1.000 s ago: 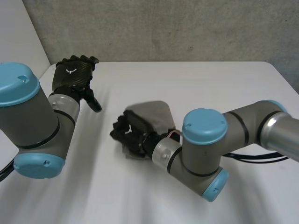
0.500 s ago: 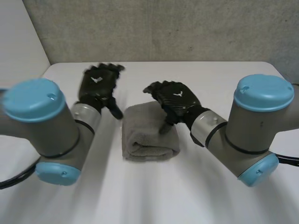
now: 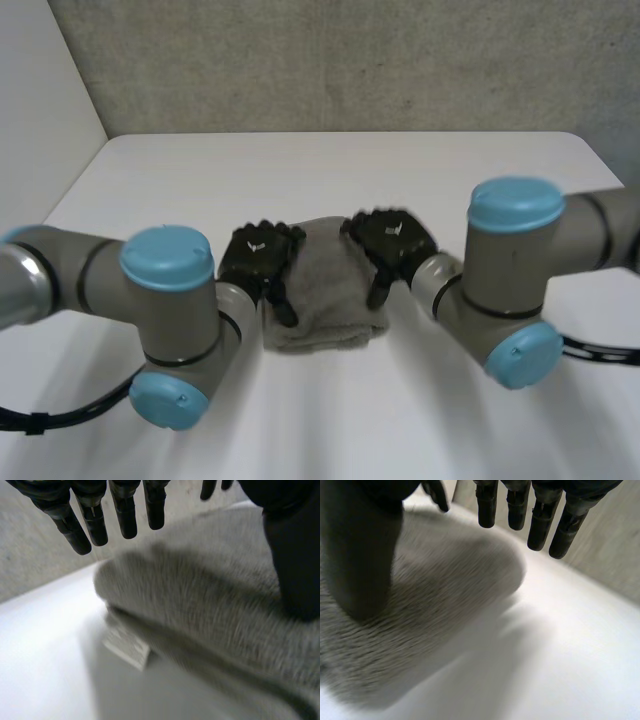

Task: Fold the towel.

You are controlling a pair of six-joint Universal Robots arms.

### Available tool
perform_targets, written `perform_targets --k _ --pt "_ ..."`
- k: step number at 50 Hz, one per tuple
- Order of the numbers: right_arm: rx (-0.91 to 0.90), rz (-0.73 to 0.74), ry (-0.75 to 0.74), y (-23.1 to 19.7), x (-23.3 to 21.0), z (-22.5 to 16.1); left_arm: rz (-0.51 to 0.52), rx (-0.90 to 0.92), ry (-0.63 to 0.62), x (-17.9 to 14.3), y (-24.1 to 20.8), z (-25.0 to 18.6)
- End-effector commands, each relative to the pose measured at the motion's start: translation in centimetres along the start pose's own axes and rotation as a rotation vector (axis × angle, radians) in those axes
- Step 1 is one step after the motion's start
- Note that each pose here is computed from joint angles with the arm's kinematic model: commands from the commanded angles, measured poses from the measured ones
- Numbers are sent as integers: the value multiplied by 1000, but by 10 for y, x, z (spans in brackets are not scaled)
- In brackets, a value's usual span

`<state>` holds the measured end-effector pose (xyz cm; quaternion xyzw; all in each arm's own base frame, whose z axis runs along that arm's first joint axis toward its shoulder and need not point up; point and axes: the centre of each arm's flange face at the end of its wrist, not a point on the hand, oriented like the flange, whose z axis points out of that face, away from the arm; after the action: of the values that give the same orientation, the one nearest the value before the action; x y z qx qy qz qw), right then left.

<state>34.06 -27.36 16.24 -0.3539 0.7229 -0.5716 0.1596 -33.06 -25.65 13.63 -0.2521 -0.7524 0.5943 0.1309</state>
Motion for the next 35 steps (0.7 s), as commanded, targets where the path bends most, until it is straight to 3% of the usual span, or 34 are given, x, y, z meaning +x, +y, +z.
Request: perform_targets --k 1,4,6,12,35 --pt "207 -17 126 -82 30 -43 -16 169 -36 -17 -77 -28" --pt "234 7 162 -93 35 -52 -19 204 -45 -20 -91 -36" --pt "274 53 248 -111 44 -73 -25 280 -66 -29 -125 -59" --pt "248 83 391 -113 59 -103 -41 319 -140 -52 -156 -95" --pt "178 101 433 -98 67 -128 -47 227 -171 -55 -133 -119"
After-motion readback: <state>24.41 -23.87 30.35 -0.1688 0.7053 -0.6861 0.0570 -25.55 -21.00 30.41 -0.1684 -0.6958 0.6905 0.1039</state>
